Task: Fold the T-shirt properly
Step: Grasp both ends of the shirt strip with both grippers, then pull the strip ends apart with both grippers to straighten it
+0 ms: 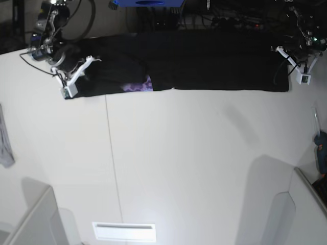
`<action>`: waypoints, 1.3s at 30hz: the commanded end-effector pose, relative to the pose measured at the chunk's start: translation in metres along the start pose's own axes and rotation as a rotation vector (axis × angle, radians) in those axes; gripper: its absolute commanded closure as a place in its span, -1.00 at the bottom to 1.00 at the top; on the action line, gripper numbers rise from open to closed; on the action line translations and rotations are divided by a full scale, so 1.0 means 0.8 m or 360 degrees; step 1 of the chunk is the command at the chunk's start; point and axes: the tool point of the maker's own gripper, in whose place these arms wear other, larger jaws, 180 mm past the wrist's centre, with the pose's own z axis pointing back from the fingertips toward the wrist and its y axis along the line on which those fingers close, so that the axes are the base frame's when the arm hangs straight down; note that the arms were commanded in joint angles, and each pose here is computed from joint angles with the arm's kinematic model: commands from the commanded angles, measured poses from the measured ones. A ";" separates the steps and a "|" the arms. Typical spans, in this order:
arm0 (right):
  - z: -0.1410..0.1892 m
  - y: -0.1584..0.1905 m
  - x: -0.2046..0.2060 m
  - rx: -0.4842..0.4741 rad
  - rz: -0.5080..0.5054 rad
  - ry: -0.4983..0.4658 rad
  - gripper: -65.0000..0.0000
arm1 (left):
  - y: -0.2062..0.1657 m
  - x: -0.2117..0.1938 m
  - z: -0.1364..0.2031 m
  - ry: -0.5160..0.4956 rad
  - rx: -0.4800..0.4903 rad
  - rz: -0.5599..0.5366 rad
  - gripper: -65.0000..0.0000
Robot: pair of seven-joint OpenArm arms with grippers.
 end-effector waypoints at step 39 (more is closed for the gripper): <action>0.051 -0.061 0.109 -0.0323 0.0133 -0.0284 1.00 | 0.003 0.133 0.062 -0.0402 0.0082 0.0069 1.00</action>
